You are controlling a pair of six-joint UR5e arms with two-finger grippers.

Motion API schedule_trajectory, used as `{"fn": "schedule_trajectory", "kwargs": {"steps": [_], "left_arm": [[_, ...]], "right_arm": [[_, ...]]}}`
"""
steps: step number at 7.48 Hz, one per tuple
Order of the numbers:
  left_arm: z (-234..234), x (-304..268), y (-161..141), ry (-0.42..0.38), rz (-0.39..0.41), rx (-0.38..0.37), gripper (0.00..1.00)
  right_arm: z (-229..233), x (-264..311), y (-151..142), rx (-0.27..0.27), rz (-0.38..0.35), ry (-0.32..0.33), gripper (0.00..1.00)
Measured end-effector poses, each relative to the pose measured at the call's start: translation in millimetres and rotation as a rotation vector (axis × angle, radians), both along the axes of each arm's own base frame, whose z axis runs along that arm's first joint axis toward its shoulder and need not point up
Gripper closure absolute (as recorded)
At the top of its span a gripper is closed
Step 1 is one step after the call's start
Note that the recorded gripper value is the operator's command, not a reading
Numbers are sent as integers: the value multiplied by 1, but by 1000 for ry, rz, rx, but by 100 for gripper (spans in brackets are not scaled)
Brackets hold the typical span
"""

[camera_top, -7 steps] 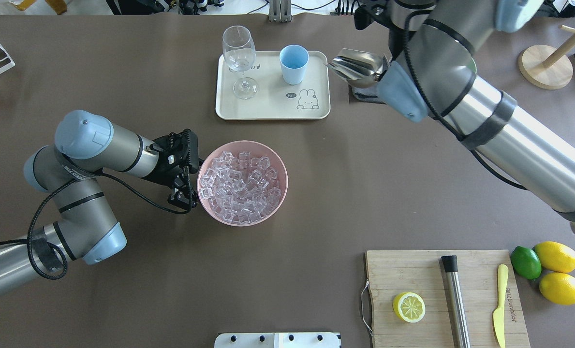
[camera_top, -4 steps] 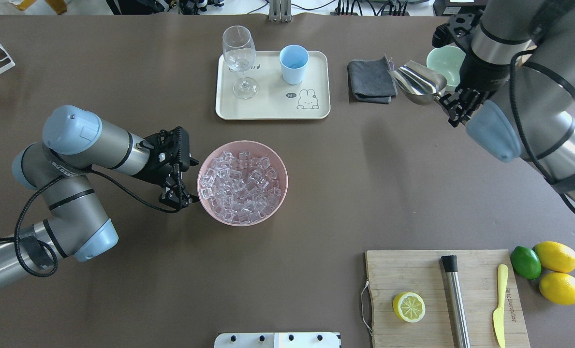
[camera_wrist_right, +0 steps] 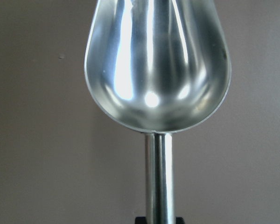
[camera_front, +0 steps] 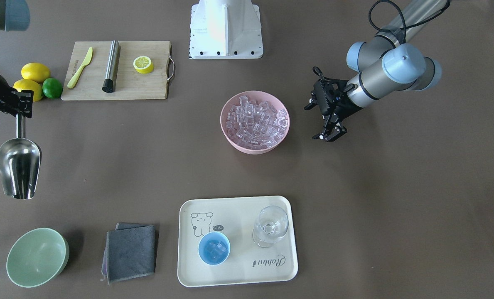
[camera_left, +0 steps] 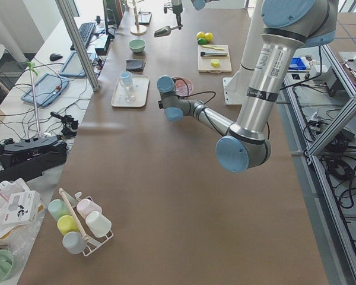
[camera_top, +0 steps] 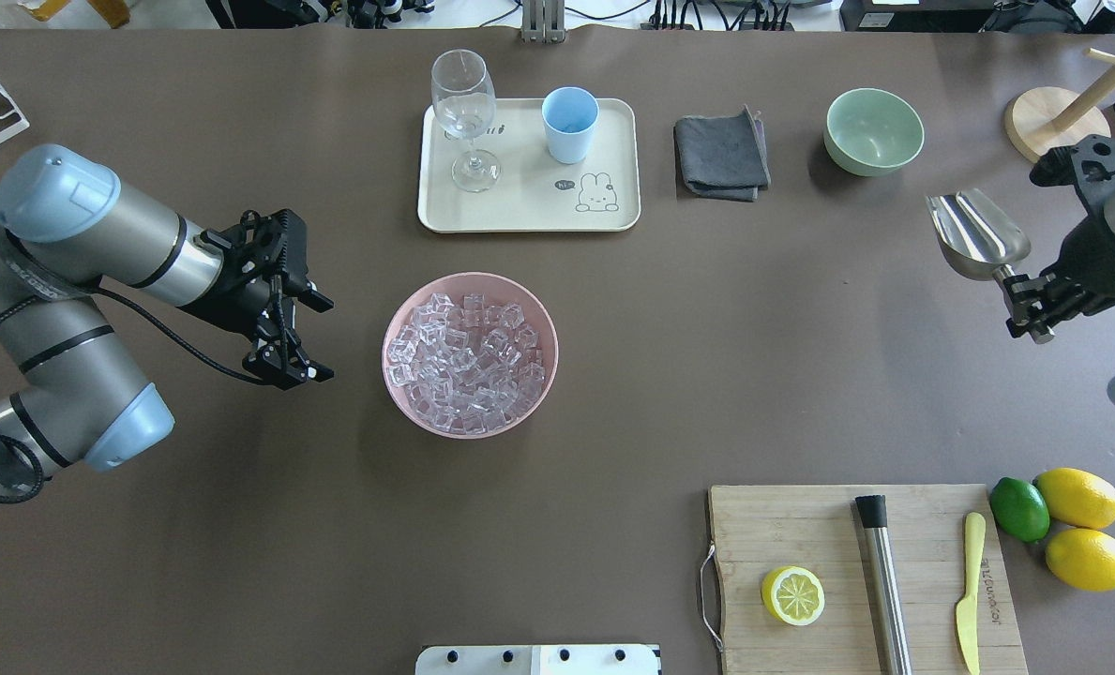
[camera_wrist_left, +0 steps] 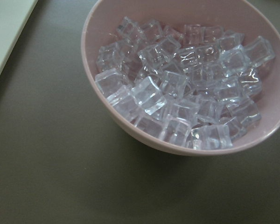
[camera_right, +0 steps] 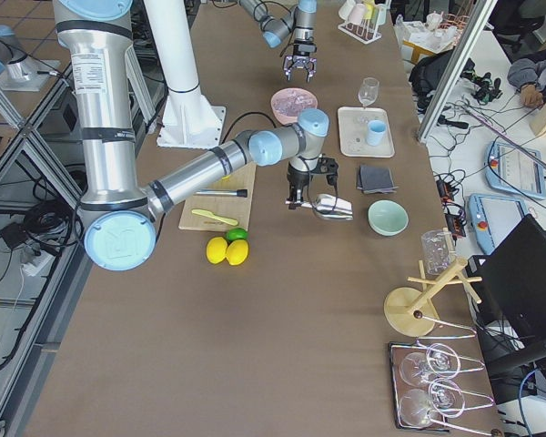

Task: Put ice in cup with scoop

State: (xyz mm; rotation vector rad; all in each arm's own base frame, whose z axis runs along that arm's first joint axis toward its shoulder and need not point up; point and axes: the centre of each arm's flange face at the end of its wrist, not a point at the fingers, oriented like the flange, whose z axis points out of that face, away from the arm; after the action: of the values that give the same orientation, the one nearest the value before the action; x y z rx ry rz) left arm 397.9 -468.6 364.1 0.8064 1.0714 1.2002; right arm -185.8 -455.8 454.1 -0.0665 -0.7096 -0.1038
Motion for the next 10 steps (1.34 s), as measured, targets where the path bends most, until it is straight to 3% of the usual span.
{"fn": "schedule_trajectory", "kwargs": {"steps": [2, 5, 7, 10], "left_arm": [[-12, -32, -8, -46, -3, -82, 1], [-34, -86, -19, -178, -86, -247, 1], [12, -158, -37, -241, -199, -375, 1], [116, -258, -39, -264, -306, -648, 1]], "right_arm": [[67, 26, 19, -38, 83, -5, 100], [136, 39, 18, -55, 117, -17, 100], [162, 42, 20, -61, 117, -12, 100], [174, 48, 27, -77, 119, -4, 100]]}}
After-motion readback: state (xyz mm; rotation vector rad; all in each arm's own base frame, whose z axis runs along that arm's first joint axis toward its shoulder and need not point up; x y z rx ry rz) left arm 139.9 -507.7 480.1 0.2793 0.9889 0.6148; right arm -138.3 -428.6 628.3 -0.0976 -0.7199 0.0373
